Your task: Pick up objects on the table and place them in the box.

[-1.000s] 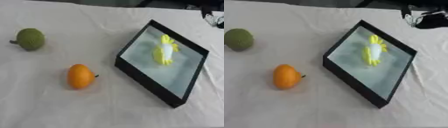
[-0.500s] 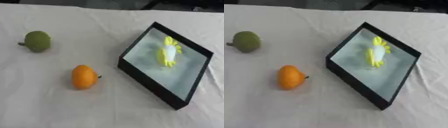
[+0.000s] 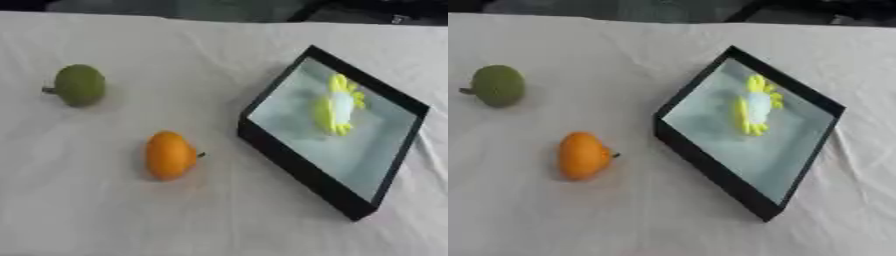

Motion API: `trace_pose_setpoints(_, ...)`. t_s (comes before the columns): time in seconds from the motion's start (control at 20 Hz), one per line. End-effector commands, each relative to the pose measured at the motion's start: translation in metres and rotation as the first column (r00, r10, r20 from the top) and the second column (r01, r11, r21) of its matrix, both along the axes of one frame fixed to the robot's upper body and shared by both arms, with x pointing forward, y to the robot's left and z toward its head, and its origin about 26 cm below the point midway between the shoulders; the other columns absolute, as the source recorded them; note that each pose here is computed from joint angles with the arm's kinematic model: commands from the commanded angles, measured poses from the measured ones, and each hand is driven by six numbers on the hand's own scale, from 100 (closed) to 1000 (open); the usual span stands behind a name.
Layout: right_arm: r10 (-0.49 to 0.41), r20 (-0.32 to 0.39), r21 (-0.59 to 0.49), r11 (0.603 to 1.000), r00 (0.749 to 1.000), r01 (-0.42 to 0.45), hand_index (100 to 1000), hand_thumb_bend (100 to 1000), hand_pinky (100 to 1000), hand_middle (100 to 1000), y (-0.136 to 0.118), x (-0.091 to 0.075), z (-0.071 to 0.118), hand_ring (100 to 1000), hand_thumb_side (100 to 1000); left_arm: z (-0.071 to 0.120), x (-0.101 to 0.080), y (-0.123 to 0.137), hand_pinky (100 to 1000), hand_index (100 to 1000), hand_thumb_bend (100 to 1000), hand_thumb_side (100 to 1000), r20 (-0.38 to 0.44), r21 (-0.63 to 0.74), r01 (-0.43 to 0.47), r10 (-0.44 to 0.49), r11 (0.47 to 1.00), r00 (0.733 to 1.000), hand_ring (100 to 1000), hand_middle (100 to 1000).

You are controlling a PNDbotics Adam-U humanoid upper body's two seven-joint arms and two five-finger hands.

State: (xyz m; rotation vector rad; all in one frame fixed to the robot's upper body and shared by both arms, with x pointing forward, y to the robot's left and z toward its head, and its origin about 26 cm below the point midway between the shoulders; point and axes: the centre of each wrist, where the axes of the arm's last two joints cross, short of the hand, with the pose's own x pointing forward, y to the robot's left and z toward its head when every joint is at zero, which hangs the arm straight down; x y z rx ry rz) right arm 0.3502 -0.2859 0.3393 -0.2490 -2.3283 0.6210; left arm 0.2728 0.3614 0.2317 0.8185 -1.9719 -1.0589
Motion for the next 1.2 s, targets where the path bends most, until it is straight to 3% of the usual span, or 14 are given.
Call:
trace_pose_setpoints(0.05,0.014,-0.037,0.044,0.999,0.999,-0.013,824,100,948,752,0.003,0.008,0.003,847,272,0.019,-0.001,-0.004,761,861,100,699,-0.08,0.145,0.056,-0.045,0.988,0.996,700,776)
trace_pose_setpoints(0.35,0.021,-0.114,0.101,0.995,0.993,-0.009,815,100,949,747,0.008,0.025,-0.007,842,318,0.033,0.002,-0.013,775,887,100,765,-0.249,0.236,0.18,-0.119,0.955,0.961,723,800)
trace_pose_setpoints(0.5,0.011,-0.119,0.105,0.994,0.993,0.001,815,100,949,747,0.008,0.029,-0.009,842,318,0.039,0.004,-0.016,775,887,100,765,-0.285,0.251,0.22,-0.145,0.943,0.948,723,800)
trace_pose_setpoints(0.55,0.013,-0.122,0.104,0.995,0.992,0.0,814,100,948,745,0.009,0.03,-0.01,840,318,0.042,0.005,-0.019,782,897,100,802,-0.297,0.27,0.242,-0.158,0.932,0.942,735,811)
trace_pose_setpoints(0.8,0.009,-0.136,0.098,0.995,0.991,0.004,812,100,947,742,0.011,0.034,-0.016,838,339,0.05,0.01,-0.035,805,898,100,785,-0.37,0.327,0.334,-0.206,0.884,0.906,758,824)
trace_pose_setpoints(0.85,0.008,-0.138,0.097,0.995,0.99,0.005,811,100,948,741,0.012,0.035,-0.017,837,300,0.05,0.011,-0.037,807,895,100,781,-0.382,0.332,0.349,-0.213,0.876,0.899,758,823)
trace_pose_setpoints(0.9,0.007,-0.142,0.096,0.995,0.99,0.006,811,100,948,741,0.012,0.036,-0.018,837,349,0.051,0.011,-0.04,808,894,100,753,-0.392,0.334,0.364,-0.222,0.869,0.893,760,826)
trace_pose_setpoints(1.05,0.006,-0.153,0.092,0.996,0.988,0.009,809,100,947,738,0.012,0.037,-0.021,835,366,0.053,0.013,-0.044,846,892,100,618,-0.412,0.361,0.382,-0.222,0.851,0.884,793,842)
trace_pose_setpoints(1.2,0.001,-0.163,0.083,0.996,0.987,0.013,804,100,947,734,0.011,0.039,-0.025,831,378,0.052,0.012,-0.044,910,908,277,477,-0.404,0.419,0.343,-0.166,0.841,0.899,841,856)
